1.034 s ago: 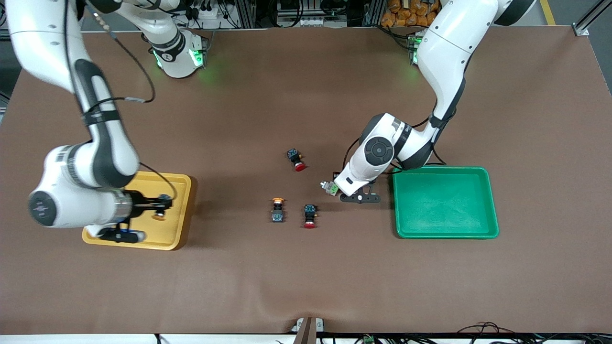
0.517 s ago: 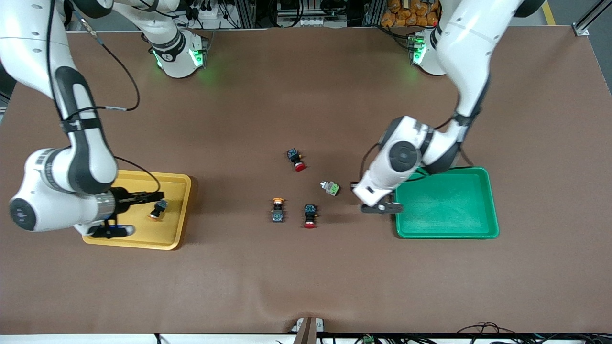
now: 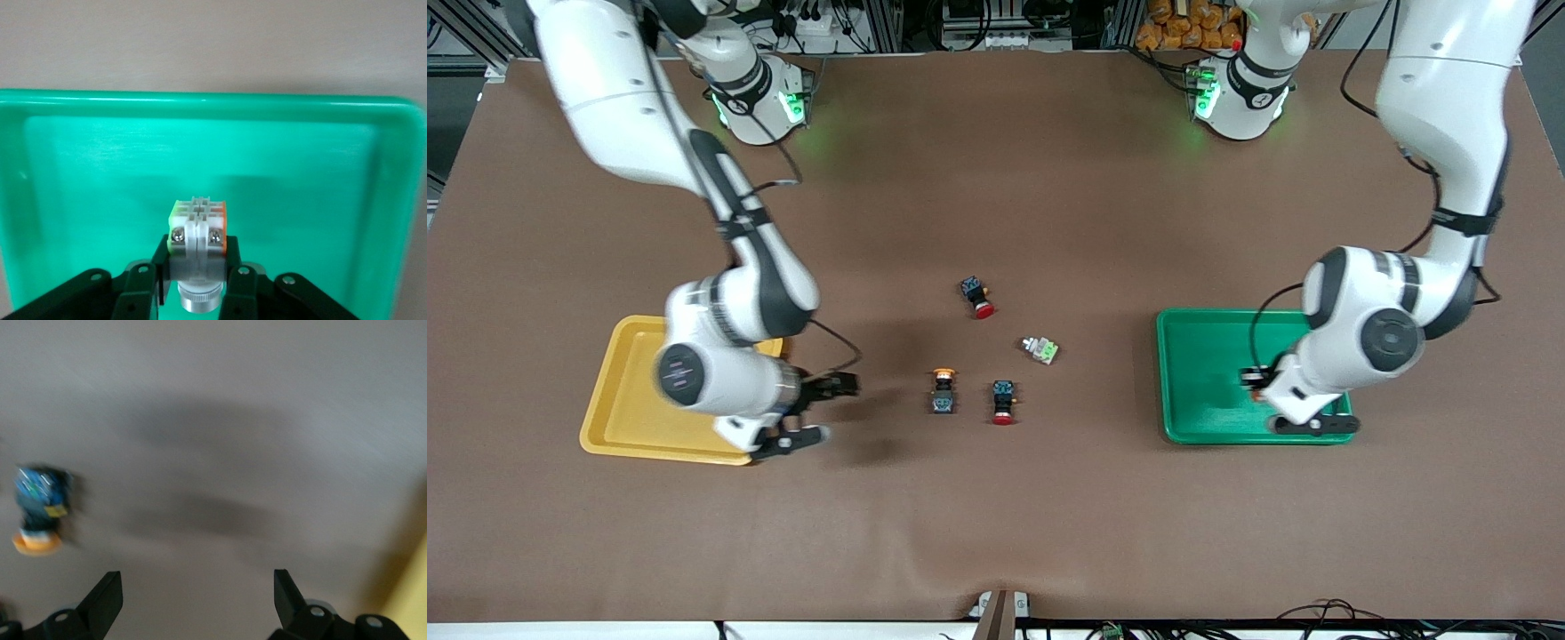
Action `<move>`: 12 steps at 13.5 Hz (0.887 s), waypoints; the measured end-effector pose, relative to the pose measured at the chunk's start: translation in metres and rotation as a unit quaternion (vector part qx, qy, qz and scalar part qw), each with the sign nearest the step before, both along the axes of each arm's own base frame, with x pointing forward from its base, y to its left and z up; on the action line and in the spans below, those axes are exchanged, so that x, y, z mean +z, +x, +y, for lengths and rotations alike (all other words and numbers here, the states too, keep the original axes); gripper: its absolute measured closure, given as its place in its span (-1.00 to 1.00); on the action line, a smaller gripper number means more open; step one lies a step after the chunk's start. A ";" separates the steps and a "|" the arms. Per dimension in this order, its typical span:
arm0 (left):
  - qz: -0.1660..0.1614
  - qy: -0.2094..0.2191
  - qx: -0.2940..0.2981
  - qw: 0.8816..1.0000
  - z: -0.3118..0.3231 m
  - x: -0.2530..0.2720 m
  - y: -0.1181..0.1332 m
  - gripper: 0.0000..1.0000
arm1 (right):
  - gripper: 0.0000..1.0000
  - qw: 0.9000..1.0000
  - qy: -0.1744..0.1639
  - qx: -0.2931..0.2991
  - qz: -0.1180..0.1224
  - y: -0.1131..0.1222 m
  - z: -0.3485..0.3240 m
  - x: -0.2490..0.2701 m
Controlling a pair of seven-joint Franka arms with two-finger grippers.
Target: Place green and yellow buttons in trays
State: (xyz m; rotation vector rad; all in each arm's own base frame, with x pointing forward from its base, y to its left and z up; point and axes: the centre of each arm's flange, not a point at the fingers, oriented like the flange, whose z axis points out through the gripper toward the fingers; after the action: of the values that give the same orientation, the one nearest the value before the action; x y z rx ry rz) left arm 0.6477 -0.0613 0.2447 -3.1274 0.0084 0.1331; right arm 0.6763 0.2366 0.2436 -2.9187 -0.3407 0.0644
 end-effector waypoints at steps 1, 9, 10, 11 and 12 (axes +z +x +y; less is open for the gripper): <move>0.006 -0.001 -0.002 1.000 0.017 -0.007 -0.001 0.31 | -1.00 1.000 0.004 -0.006 -0.018 -0.003 0.021 -0.009; -0.008 -0.012 0.003 1.000 -0.016 0.010 0.003 -0.98 | -1.00 0.995 0.023 -0.088 -0.041 -0.050 0.145 -0.041; -0.009 -0.013 0.024 1.000 -0.047 0.016 -0.001 -1.00 | -1.00 0.995 0.024 -0.087 -0.042 -0.055 0.152 -0.048; -0.008 -0.012 0.047 0.999 -0.082 0.020 -0.008 -1.00 | -1.00 0.995 0.025 -0.086 -0.044 -0.057 0.155 -0.056; -0.008 -0.010 0.072 0.997 -0.118 0.022 -0.017 -1.00 | -1.00 0.995 0.024 -0.087 -0.045 -0.057 0.155 -0.063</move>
State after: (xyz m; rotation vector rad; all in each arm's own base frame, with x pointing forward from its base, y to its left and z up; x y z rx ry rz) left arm 0.6310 -0.1794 0.2672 -3.1465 -0.2176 0.1098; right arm 0.6189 0.3914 0.1810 -2.8952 -0.0981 -0.0994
